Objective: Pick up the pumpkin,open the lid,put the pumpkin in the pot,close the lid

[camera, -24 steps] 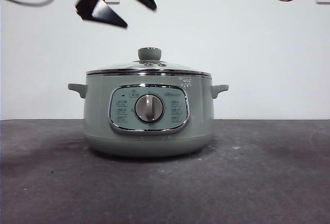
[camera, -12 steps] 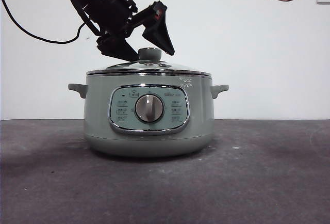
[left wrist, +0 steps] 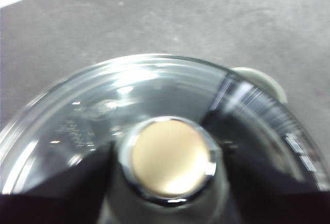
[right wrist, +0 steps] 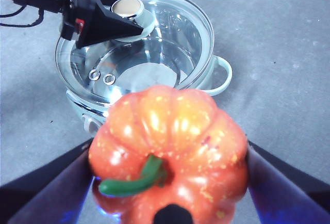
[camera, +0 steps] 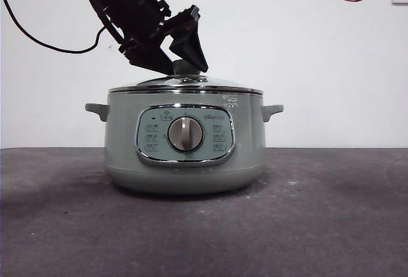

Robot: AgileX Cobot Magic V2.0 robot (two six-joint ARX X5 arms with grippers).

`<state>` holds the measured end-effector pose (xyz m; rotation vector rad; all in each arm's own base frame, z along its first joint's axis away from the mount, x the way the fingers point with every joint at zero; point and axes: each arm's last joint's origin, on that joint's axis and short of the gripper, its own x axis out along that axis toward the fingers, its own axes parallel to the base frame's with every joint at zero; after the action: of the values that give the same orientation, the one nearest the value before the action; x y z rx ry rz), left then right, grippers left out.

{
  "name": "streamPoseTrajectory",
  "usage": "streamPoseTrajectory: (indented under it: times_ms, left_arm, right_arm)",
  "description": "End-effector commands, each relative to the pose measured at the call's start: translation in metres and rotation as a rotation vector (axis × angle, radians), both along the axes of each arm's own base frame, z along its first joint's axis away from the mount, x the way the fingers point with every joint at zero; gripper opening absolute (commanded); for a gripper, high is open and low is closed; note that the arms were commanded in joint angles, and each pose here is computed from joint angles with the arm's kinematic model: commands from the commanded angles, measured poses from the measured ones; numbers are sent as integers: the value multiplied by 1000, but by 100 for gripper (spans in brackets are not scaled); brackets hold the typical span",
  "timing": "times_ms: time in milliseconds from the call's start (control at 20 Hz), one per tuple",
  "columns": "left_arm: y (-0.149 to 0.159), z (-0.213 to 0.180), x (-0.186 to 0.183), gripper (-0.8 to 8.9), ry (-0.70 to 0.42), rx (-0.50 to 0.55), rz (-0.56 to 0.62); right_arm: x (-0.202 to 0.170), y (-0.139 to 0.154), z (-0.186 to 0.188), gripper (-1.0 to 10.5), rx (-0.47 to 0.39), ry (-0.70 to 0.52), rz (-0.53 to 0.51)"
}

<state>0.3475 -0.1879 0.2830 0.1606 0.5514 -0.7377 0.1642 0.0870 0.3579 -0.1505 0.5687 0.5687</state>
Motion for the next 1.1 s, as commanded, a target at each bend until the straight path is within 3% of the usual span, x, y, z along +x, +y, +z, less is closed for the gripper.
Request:
streamPoseTrajectory:
  times_ms: [50,150,450,1100]
  left_arm:
    - [-3,-5,0,43,20,7,-17]
    - [-3,-5,0,-12,20,7,-17]
    - [-1,2,-2,-9,-12,-10,-16]
    - [33,91,-25,-8,-133,-66,38]
  right_arm:
    - [0,0,0,-12,7,0,-8]
    - [0,0,0,-12,7,-1,-8]
    - [0,0,0,-11,7,0,-7]
    - [10,5,1,-12,25,-34,-6]
